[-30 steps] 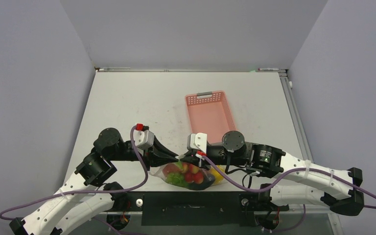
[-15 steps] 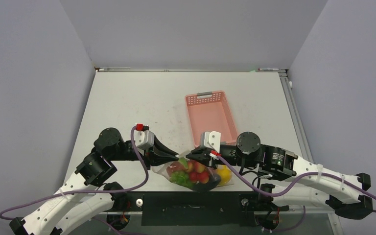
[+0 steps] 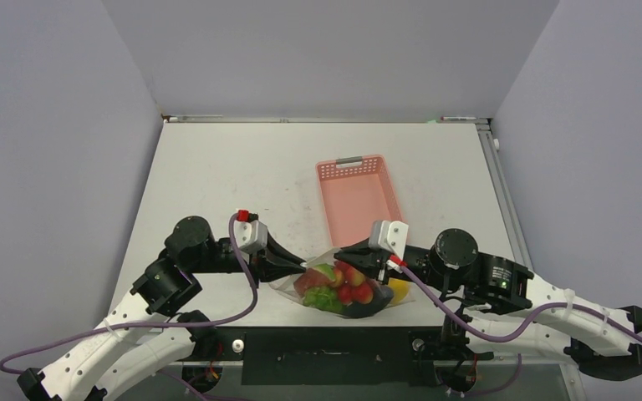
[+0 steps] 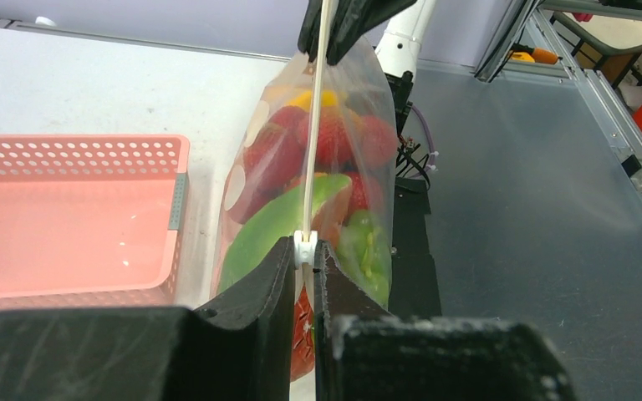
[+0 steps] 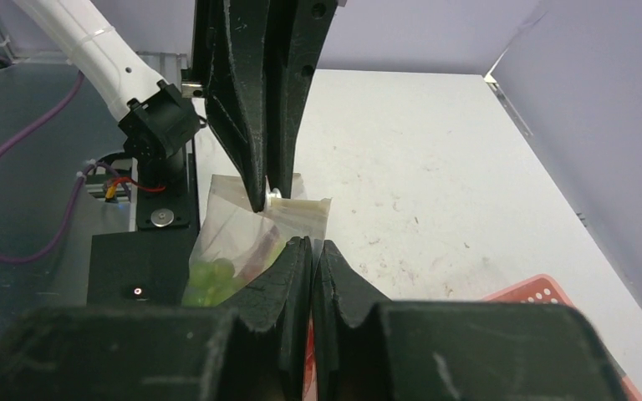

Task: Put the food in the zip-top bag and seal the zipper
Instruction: Zip the zipper food storage bag at the center of the board.

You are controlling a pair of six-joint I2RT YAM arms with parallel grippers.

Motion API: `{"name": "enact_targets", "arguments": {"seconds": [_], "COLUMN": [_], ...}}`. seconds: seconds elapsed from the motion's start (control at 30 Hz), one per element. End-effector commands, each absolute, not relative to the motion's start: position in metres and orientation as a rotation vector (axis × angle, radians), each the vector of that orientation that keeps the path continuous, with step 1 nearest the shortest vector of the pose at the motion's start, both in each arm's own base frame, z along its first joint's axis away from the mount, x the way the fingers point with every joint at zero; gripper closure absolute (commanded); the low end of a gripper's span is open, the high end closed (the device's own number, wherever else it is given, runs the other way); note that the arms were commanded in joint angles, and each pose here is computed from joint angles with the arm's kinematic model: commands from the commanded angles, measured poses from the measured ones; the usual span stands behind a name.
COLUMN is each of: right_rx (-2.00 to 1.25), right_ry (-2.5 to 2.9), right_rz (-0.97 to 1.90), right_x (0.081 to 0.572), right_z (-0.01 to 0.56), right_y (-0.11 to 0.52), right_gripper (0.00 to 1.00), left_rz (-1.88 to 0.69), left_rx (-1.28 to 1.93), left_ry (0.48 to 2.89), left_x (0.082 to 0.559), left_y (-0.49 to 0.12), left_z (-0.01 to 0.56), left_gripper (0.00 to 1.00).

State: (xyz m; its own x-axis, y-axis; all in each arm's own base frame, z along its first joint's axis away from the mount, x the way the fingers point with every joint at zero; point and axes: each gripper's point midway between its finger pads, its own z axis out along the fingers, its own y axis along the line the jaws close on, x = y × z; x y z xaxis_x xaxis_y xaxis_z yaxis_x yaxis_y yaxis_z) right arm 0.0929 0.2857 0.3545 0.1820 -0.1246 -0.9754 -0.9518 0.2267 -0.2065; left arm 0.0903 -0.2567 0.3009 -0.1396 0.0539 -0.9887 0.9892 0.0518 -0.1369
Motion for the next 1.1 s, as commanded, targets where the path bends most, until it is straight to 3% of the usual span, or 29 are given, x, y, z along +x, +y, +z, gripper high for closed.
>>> {"name": "enact_targets", "arguments": {"seconds": [0.0, 1.07], "right_rx": [-0.971, -0.672], "right_ry": [1.093, 1.206], "right_rz": [0.808, 0.6], "right_x": [0.106, 0.146], "right_z": [0.42, 0.415], "right_y": [0.263, 0.202], "right_gripper": [0.95, 0.95], "left_rz": [-1.238, -1.214], "left_rx": [1.167, 1.116], "left_ry": [1.463, 1.567], "left_x": [0.088, 0.086], "left_y": [-0.253, -0.242], "left_z": [0.285, 0.277], "left_gripper": [1.0, 1.0]}}
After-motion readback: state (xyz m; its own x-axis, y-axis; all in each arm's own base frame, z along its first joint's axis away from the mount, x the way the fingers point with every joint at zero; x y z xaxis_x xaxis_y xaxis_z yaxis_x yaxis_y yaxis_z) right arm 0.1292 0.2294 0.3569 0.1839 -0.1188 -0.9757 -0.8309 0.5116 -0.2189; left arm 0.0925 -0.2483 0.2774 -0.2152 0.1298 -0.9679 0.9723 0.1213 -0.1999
